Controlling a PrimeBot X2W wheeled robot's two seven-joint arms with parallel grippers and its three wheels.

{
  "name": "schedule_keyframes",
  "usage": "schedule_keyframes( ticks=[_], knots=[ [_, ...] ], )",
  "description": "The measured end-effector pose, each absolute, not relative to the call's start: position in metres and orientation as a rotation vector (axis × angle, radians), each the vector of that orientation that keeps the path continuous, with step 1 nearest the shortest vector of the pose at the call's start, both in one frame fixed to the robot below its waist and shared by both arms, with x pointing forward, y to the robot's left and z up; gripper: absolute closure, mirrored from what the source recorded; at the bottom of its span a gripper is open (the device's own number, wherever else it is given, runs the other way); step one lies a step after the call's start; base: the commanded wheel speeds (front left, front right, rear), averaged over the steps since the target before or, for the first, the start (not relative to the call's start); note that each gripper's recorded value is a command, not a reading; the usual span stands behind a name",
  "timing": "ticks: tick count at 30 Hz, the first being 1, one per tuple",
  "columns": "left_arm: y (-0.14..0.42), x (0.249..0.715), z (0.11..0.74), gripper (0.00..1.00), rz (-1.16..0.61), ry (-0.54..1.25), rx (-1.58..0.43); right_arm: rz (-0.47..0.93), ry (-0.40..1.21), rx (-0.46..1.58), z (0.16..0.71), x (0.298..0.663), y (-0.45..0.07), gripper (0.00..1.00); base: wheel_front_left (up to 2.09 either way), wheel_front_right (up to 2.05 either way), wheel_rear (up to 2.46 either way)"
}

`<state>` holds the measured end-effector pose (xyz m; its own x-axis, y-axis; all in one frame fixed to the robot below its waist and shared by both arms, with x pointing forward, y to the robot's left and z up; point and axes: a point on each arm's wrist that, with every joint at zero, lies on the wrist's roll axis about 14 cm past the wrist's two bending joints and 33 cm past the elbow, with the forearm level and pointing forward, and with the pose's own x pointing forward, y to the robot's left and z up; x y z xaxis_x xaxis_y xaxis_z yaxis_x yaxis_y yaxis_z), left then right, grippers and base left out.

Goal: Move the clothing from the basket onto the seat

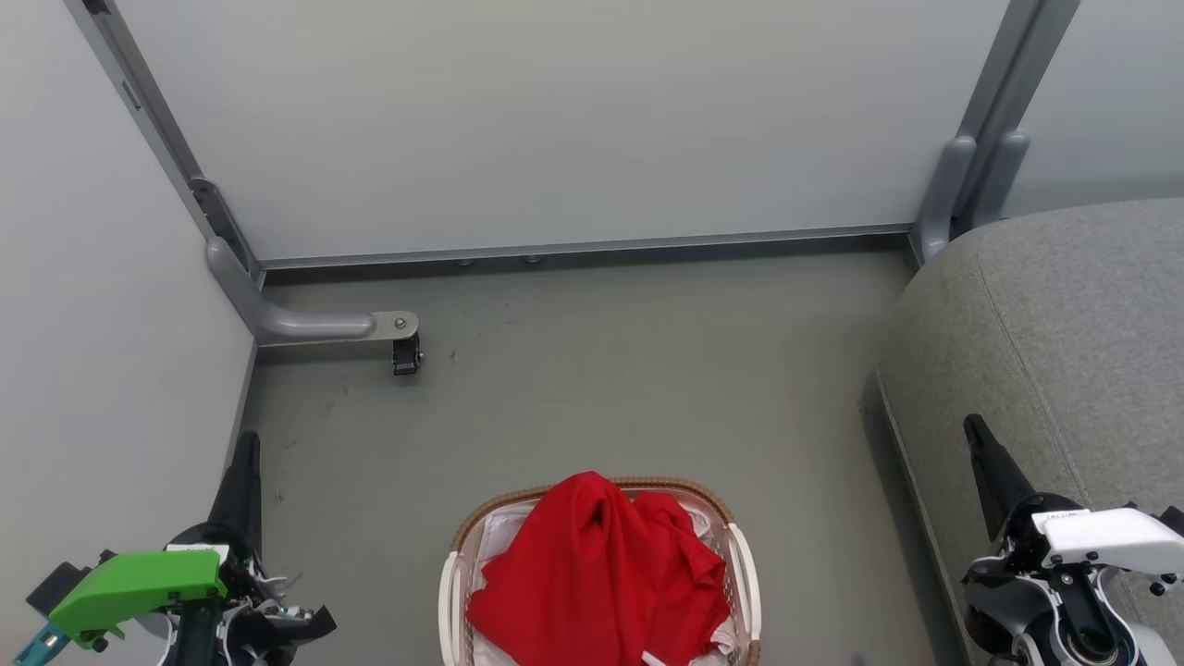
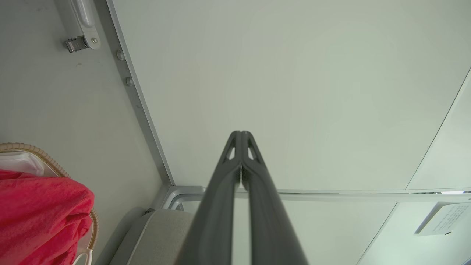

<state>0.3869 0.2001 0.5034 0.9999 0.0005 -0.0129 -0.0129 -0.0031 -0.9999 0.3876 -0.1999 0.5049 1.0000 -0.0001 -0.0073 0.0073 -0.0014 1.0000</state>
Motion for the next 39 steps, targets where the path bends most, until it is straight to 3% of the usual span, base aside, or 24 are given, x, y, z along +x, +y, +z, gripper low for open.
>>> schedule_keyframes(
  ticks=[5,6,11,22,39],
  knots=[
    [0.2,0.387,0.503,1.0,0.011,0.01,-1.574,-0.006,0.005,1.573,0.505,0.388,-0.2,1.0,0.0,0.0,0.0],
    [0.2,0.387,0.503,0.0,0.011,0.009,-1.574,-0.006,0.005,1.573,0.505,0.388,-0.2,0.0,0.0,0.0,0.0],
    [0.197,0.376,0.478,0.0,0.072,0.07,-1.588,-0.062,0.06,1.591,0.481,0.378,-0.196,0.0,0.0,0.0,0.0],
    [0.2,0.376,0.474,0.0,0.104,0.056,-1.564,-0.065,0.056,1.5,0.483,0.38,-0.198,0.0,0.0,0.0,0.0],
    [0.205,0.38,0.474,0.0,0.101,0.071,-1.142,-0.038,0.021,1.127,0.497,0.392,-0.2,0.0,0.0,0.0,0.0]
  ],
)
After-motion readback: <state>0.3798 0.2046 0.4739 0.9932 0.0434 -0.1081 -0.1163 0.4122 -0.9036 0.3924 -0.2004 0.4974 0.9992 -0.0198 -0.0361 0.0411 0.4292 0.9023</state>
